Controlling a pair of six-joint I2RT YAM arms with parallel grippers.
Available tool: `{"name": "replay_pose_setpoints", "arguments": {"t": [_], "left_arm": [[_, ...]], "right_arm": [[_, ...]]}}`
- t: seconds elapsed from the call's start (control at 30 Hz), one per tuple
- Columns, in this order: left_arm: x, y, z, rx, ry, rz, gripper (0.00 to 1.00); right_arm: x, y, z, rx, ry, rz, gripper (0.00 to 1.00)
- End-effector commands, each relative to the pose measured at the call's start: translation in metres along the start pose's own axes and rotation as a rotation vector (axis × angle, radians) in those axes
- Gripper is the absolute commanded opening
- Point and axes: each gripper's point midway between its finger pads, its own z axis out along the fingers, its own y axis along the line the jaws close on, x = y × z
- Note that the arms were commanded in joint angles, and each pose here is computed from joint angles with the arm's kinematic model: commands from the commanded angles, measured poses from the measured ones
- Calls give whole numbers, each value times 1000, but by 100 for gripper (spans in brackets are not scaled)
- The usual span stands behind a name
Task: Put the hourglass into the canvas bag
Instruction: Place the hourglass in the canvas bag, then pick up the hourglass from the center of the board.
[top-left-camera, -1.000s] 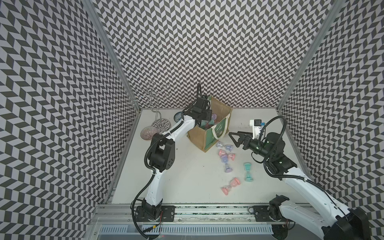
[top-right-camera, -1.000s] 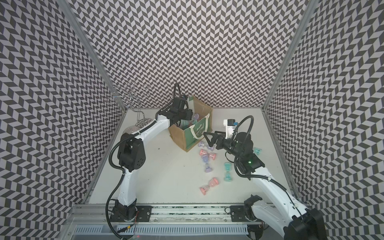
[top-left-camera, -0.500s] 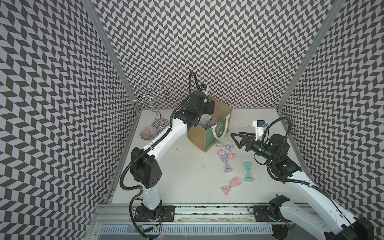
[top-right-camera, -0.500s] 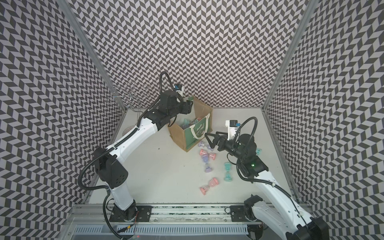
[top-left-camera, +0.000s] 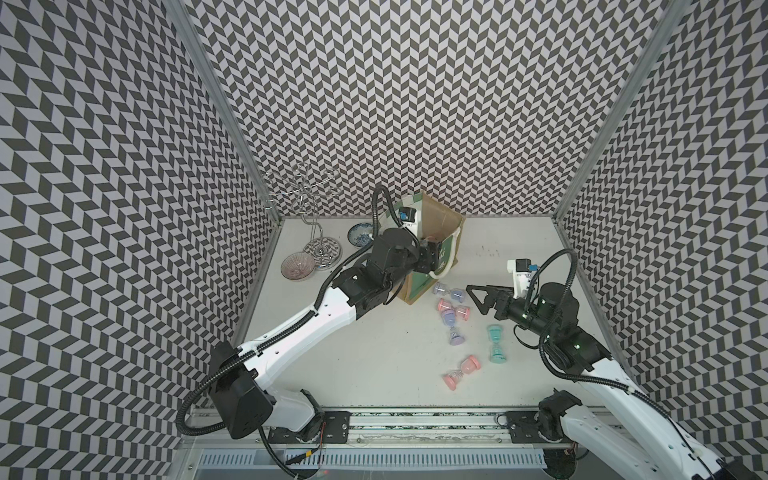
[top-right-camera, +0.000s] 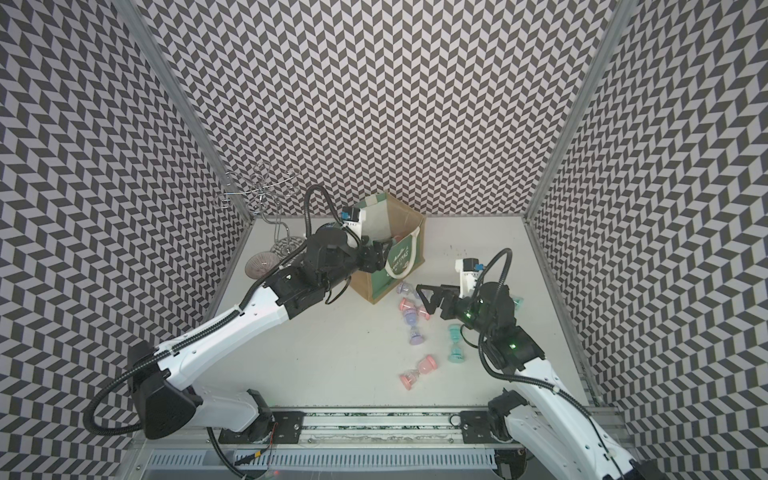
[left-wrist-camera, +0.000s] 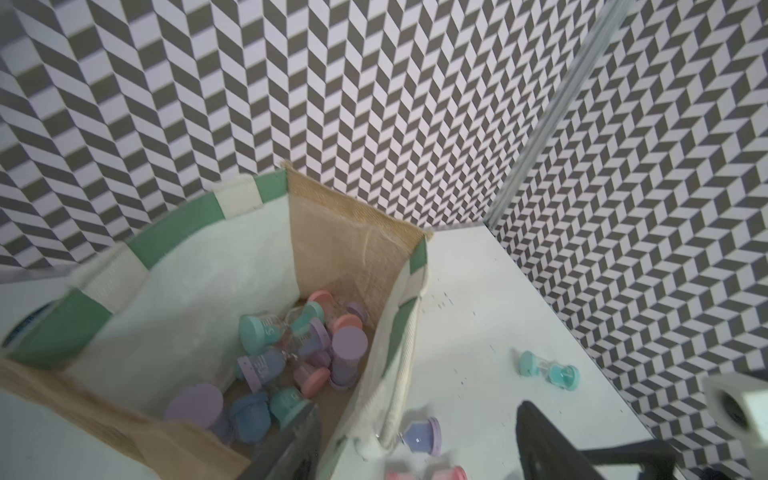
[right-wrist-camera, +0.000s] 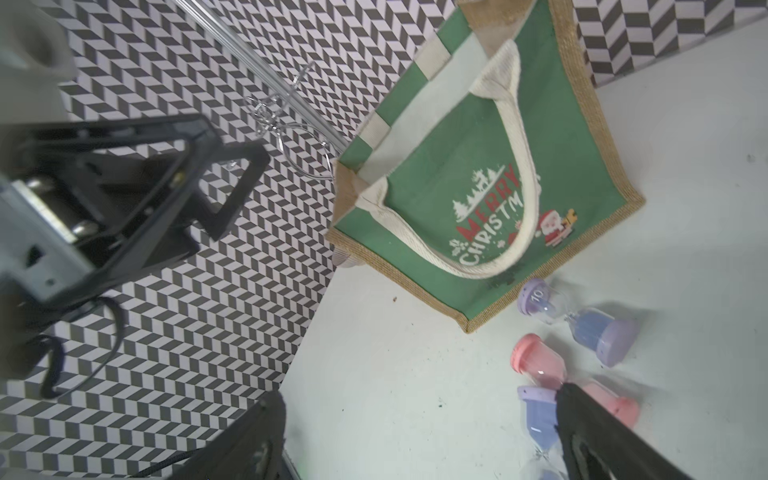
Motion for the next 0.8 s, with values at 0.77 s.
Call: {"name": "replay_pose_setpoints", "arguments": {"t": [0.77], "left_arm": [[249, -37, 36, 0, 505, -86, 84]], "right_arm": [[72, -77, -17, 261, 103, 103, 99]]}}
